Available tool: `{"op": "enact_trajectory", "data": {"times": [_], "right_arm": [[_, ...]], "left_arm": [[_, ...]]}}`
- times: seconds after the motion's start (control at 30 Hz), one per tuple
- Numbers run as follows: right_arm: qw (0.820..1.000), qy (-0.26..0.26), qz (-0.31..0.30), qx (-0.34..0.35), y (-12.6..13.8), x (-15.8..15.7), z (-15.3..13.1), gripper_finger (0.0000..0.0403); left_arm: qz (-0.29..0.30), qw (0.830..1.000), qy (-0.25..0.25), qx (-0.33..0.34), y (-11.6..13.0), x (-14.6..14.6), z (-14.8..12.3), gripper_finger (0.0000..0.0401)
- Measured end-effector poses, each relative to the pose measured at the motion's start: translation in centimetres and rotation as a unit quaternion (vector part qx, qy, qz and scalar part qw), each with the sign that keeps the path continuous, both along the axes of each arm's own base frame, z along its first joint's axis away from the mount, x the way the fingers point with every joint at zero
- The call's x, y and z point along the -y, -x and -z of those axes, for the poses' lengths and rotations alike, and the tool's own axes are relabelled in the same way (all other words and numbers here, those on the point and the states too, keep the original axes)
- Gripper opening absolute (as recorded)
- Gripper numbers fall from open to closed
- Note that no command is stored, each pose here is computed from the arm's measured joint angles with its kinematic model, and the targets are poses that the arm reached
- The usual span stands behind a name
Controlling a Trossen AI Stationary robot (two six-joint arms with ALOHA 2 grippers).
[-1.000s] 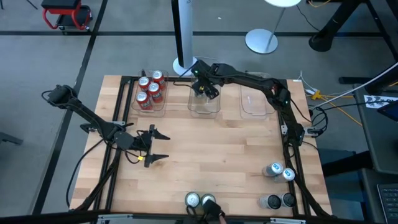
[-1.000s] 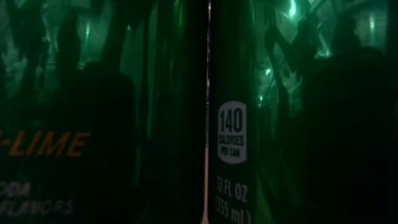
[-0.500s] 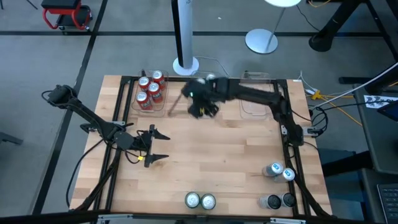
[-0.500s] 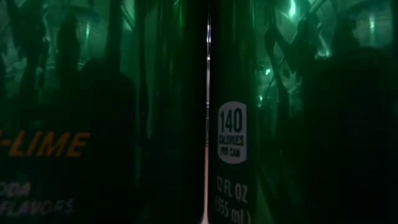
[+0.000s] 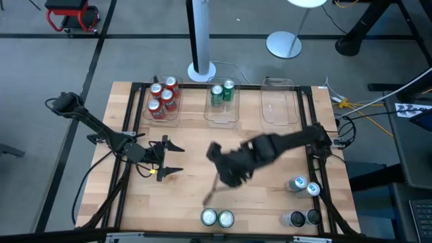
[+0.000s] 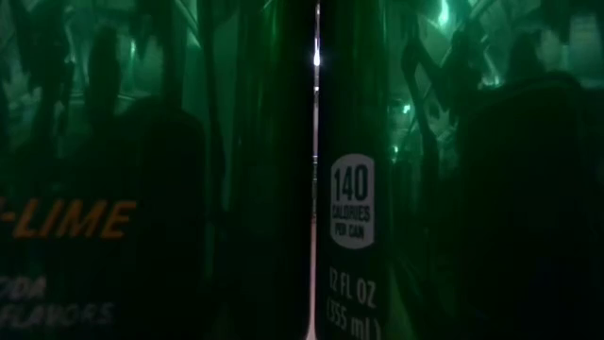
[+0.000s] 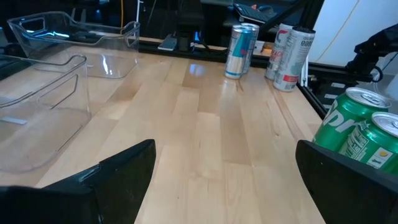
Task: Sort soda cans
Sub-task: Put the right green soda can into the middle transparent bin
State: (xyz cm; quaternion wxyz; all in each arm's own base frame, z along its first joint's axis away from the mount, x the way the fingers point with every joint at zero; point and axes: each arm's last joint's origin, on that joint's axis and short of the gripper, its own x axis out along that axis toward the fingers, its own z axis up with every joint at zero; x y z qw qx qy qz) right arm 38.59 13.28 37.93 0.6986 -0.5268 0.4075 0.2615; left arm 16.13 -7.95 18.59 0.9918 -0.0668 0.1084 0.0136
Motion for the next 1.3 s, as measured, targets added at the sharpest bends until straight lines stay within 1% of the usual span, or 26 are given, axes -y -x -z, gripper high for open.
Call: {"op": "enact_trajectory", "data": {"times": [0.1, 0.2, 0.47, 0.57, 0.7, 0.8, 0.87, 0.97, 1.13, 1.3], "right_arm": [[1.000, -0.004, -0.004, 0.007, 1.1, -2.9, 0.0, 0.0379], [1.000, -0.024, 0.010, 0.014, 2.3, -5.3, 0.0, 0.0379], [0.996, -0.078, 0.042, 0.027, 5.3, -10.4, -0.1, 0.0379], [0.993, -0.098, 0.056, 0.041, 6.0, -12.2, 0.1, 0.0379], [0.988, -0.131, 0.075, 0.042, 5.8, -14.4, 1.5, 0.0379], [0.986, -0.142, 0.083, 0.036, 5.3, -15.5, 2.8, 0.0379], [0.986, -0.138, 0.086, 0.032, 4.9, -15.8, 3.6, 0.0379], [0.988, -0.140, 0.071, 0.012, 4.5, -16.3, 4.5, 0.0379], [0.987, -0.152, 0.057, -0.013, 4.3, -16.5, 5.1, 0.0379], [0.987, -0.149, 0.064, -0.008, 4.1, -16.2, 5.1, 0.0379]], "left_arm": [[-0.001, 1.000, 0.006, -0.001, 0.0, 0.0, 0.0, 0.0375], [-0.002, 1.000, 0.007, -0.001, 0.0, 0.0, 0.0, 0.0375], [0.001, 1.000, 0.001, 0.012, -0.1, 0.0, -0.3, 0.0375], [0.001, 1.000, 0.000, 0.011, 0.0, 0.0, -0.2, 0.0375], [0.001, 1.000, -0.001, 0.011, 0.0, 0.0, -0.2, 0.0375], [0.002, 1.000, -0.006, 0.011, 0.0, 0.0, -0.2, 0.0375], [0.003, 1.000, -0.008, 0.012, 0.0, 0.0, -0.2, 0.0375], [0.003, 1.000, -0.008, 0.012, 0.0, 0.0, -0.2, 0.0375], [0.001, 1.000, 0.000, 0.012, 0.0, 0.0, -0.2, 0.0375], [-0.001, 1.000, 0.009, 0.012, 0.0, 0.0, -0.2, 0.0375]]}}
